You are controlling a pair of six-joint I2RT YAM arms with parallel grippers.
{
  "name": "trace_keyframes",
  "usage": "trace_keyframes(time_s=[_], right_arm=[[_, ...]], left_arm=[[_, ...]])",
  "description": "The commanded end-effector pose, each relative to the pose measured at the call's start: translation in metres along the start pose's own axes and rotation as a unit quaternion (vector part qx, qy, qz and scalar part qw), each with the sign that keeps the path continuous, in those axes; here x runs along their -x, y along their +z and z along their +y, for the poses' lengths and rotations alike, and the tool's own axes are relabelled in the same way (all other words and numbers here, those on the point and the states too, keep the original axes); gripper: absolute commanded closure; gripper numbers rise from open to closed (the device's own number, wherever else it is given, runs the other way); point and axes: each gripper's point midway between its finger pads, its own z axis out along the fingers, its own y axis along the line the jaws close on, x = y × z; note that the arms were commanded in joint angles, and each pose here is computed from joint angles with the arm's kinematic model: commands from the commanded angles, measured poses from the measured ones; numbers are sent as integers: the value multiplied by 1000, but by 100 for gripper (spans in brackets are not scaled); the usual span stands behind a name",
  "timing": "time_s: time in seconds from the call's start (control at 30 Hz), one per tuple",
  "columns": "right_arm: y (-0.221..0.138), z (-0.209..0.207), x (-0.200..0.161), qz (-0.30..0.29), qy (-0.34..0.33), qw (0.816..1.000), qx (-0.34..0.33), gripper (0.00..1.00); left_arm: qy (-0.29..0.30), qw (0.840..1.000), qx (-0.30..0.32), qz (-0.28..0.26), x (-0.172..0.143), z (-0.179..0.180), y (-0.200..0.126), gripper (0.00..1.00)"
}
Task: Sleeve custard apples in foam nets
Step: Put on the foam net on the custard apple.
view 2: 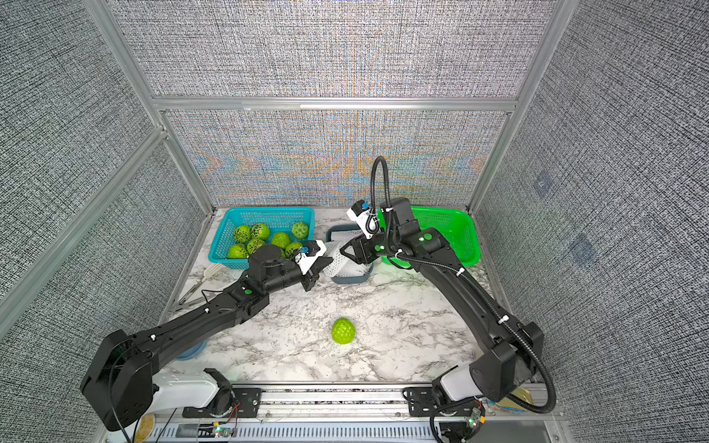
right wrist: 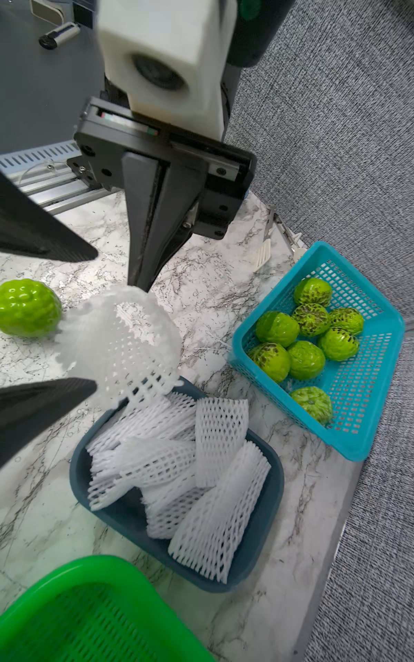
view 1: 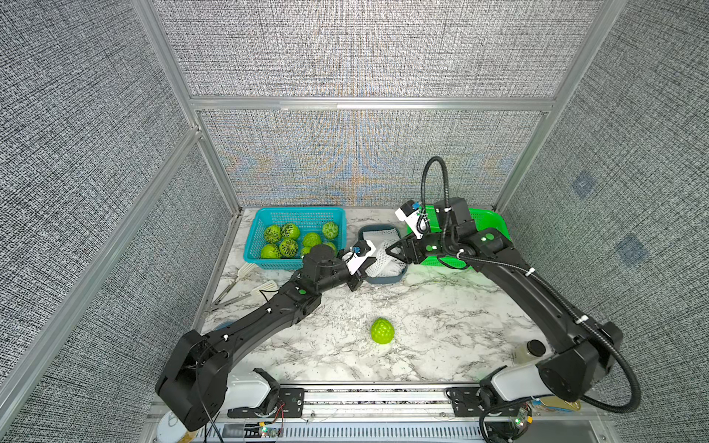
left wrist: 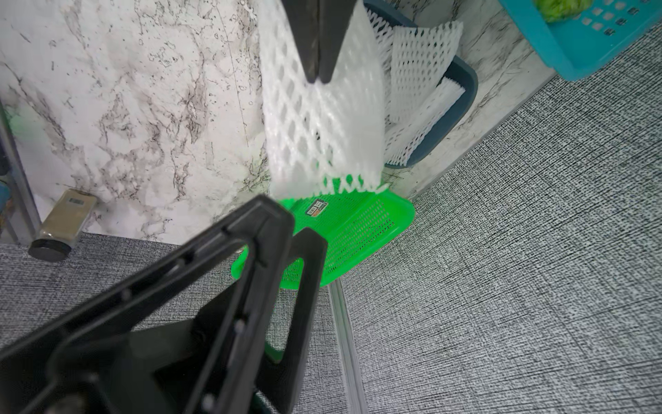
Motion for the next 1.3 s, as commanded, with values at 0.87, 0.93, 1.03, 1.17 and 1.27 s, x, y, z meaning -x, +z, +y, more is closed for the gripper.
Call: trace_keyframes(time_s=[0.87,0.93,1.03,1.17,1.27], right_arm=[[-21,64,-71,-175,-116,958,195,39],[-20,63,-68,-180,-112,957,196,37],[-18,57,-64,-178,-88,963,181,34],[-11,38,-57,-160,-12,978,136,33],[-3,31,-56,-135,43,982,128,34]], left_arm=[[-215,959,-95,-156,53,-34,-58,100],[-231,956,-95,-156,51,-35,-59,100],[-255,951,-81,-153,44,-31,-61,100],[-295,945,-63,-125,26,-26,-54,100],[-303,944,-80,-106,14,-32,-46,100]])
